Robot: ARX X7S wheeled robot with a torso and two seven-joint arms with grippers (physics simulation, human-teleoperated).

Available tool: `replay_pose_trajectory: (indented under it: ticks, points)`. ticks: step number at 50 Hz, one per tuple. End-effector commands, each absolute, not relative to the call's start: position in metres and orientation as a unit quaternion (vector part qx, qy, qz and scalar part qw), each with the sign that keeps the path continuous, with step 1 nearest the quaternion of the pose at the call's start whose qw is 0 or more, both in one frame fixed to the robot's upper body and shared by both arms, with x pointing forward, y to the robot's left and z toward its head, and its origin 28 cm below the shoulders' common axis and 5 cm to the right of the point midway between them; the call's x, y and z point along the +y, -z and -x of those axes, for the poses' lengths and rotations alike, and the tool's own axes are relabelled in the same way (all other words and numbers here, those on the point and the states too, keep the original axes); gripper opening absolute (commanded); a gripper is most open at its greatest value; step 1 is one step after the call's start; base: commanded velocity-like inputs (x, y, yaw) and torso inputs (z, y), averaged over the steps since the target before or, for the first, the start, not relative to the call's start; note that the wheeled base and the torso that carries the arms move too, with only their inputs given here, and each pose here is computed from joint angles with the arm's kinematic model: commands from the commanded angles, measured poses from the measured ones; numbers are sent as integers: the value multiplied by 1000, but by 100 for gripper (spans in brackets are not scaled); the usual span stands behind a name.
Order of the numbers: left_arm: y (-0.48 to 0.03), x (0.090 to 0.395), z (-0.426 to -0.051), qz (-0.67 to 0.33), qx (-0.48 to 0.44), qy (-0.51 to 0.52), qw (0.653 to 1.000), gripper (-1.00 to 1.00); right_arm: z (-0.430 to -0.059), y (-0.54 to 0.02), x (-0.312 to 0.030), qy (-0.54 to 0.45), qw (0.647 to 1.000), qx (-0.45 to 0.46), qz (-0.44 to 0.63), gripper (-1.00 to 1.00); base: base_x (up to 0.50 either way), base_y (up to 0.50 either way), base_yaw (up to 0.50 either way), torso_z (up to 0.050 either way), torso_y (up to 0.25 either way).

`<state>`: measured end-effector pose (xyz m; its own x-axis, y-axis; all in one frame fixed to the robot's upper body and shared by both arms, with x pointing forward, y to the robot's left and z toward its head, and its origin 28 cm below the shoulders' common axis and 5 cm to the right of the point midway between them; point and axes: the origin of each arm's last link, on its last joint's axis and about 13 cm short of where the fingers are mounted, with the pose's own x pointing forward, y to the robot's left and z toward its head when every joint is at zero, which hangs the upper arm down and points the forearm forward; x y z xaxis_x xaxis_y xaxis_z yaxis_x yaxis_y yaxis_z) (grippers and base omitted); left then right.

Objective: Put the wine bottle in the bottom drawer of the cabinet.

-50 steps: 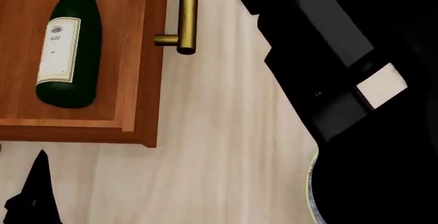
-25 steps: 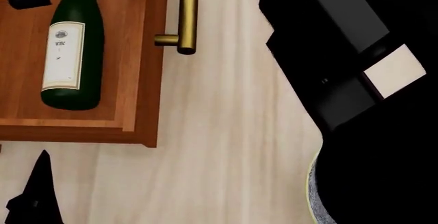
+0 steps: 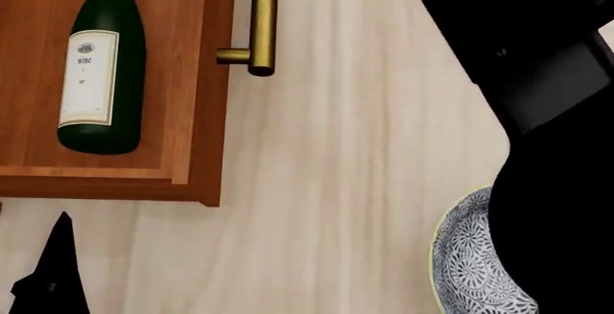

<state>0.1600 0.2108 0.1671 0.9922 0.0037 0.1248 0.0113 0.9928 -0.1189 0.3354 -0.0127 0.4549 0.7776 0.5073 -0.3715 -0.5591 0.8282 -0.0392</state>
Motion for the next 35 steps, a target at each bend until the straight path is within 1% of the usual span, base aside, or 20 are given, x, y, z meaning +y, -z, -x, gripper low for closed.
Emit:
replay_pose_trajectory:
  ticks: [1,16,22,28,35]
  points:
    - [-167,212,-161,59,-62,0,996,100,-329,-483,-31,-240,958,135,82,100,0,0,0,0,0]
    - [-179,216,-158,50,-75,-5,996,100,-321,-507,-45,-237,965,95,57,100,0,0,0,0,0]
    - [-183,218,-156,42,-79,-10,996,100,-322,-510,-52,-231,967,84,67,100,0,0,0,0,0]
    - [-191,215,-152,34,-80,1,996,100,-307,-510,-65,-218,974,46,52,100,0,0,0,0,0]
    - [-204,218,-146,19,-89,-2,996,100,-289,-500,-80,-201,977,32,55,100,0,0,-1,0,0]
